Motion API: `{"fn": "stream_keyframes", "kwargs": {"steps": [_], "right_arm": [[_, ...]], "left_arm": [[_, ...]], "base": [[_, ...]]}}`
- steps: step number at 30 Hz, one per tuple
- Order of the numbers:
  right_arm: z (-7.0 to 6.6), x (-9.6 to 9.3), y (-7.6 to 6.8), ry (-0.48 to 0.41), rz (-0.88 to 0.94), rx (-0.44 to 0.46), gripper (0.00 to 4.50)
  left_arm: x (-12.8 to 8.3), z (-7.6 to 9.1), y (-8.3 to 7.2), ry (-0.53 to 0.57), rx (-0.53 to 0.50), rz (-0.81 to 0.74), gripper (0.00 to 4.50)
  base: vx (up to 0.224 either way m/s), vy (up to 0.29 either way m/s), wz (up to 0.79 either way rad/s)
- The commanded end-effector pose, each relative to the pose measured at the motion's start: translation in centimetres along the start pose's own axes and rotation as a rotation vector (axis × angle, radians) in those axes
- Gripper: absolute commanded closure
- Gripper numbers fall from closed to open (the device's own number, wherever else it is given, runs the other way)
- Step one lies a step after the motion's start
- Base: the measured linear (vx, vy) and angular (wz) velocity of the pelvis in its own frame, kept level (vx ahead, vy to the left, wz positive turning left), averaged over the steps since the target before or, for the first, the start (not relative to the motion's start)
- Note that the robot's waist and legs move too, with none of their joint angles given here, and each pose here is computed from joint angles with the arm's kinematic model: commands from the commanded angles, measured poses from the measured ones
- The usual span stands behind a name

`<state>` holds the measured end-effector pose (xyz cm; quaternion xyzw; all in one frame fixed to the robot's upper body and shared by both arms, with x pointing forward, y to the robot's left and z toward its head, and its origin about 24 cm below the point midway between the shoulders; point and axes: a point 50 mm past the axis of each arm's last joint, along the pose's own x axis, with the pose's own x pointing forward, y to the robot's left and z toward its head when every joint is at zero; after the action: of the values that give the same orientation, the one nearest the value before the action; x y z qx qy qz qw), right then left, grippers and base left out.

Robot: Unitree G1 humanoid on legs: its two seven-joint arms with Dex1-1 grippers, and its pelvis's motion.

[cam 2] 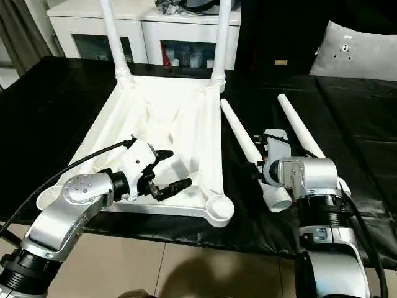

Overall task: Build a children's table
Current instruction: Pick table leg

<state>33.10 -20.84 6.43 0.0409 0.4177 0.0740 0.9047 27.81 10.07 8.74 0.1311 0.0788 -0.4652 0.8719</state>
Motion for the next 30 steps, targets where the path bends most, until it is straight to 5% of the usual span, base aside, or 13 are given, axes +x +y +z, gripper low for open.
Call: {"fn": "stream_keyframes", "kwargs": {"steps": [1, 16, 23, 26, 30], "right_arm": [[-0.5, 0.1, 0.0, 0.028, 0.005, 0.007, 1.49], [-0.6, 0.0, -0.2, 0.001, -0.019, 0.012, 2.58], [-0.3, 0.0, -0.8, -0.057, -0.063, 0.017, 2.67], [1.9, -0.7, -1.4, -0.334, -0.051, 0.054, 2.67], [2.9, -1.5, -1.1, -0.454, 0.033, 0.12, 2.67]], "left_arm": [[0.0, 0.0, 0.1, 0.016, 0.009, -0.005, 0.0], [-0.1, -0.1, 0.0, 0.022, -0.003, -0.019, 0.0], [-0.3, -0.1, 0.0, 0.022, -0.011, -0.028, 0.0], [-0.5, 0.2, 0.2, -0.004, -0.031, -0.016, 0.0], [-0.5, 0.8, 0.5, -0.052, -0.069, 0.007, 0.0]], "base": [[0.0, 0.0, 0.0], [0.0, 0.0, 0.0], [0.0, 0.0, 0.0], [0.0, 0.0, 0.0], [0.0, 0.0, 0.0]]}}
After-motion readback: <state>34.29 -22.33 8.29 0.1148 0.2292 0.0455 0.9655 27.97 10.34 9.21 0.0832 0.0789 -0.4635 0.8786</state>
